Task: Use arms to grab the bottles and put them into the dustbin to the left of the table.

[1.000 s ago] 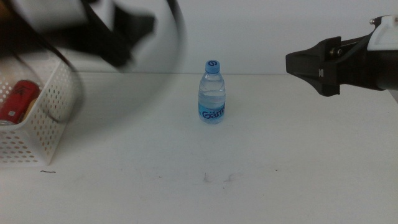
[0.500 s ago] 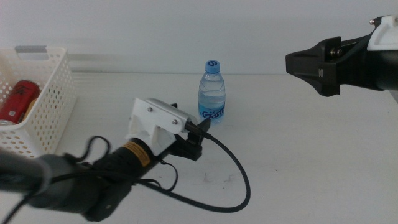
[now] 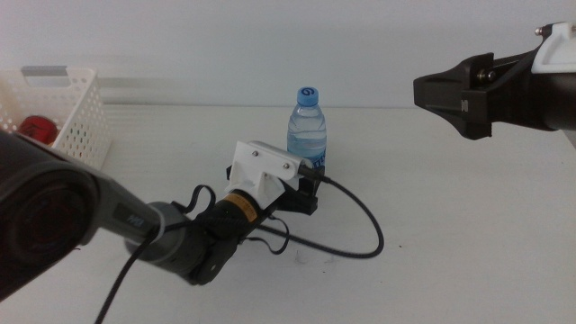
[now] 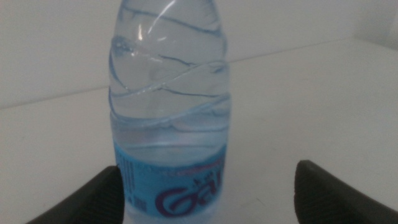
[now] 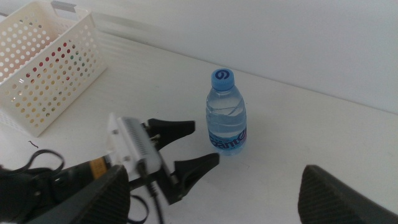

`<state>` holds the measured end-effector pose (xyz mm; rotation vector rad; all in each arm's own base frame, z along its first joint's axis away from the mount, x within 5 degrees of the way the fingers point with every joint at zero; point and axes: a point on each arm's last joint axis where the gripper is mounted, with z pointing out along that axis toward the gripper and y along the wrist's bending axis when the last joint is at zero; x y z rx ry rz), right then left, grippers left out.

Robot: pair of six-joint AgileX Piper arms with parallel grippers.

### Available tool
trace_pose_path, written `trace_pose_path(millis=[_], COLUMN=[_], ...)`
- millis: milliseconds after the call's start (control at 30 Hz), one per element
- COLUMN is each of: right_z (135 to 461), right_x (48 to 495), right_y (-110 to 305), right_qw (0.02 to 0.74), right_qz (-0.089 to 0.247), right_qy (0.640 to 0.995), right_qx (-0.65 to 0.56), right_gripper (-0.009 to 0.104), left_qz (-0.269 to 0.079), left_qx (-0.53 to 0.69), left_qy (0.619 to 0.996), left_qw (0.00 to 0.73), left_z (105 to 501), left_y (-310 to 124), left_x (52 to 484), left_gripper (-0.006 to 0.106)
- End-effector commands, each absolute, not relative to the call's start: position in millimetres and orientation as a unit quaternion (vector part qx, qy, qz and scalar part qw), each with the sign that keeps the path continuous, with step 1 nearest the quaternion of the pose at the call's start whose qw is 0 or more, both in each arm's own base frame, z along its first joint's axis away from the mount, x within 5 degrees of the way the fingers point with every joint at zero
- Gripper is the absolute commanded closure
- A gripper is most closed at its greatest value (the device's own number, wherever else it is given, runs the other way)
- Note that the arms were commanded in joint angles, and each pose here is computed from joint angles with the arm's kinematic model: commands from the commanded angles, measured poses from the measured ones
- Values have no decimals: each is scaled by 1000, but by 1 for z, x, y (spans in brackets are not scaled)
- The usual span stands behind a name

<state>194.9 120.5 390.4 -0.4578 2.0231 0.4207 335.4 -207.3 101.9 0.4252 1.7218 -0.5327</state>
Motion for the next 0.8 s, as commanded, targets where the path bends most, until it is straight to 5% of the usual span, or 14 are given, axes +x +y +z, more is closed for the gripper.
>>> trace_pose_path(millis=[0, 667, 767], right_z=[391, 391, 391], right_x=[194, 194, 194], right_y=[120, 120, 120], right_qw=[497, 497, 497], right_qz=[169, 169, 169], right_qy=[829, 829, 829], right_qx=[-193, -193, -193], right_gripper=[7, 7, 7], left_qz=[-225, -214, -210], left_qx=[171, 167, 157], left_qy=[749, 748, 754], left_qw=[599, 606, 602], left_z=[98, 83, 84], left_y=[-208, -236, -233], left_x=[349, 419, 421], left_gripper=[7, 7, 19])
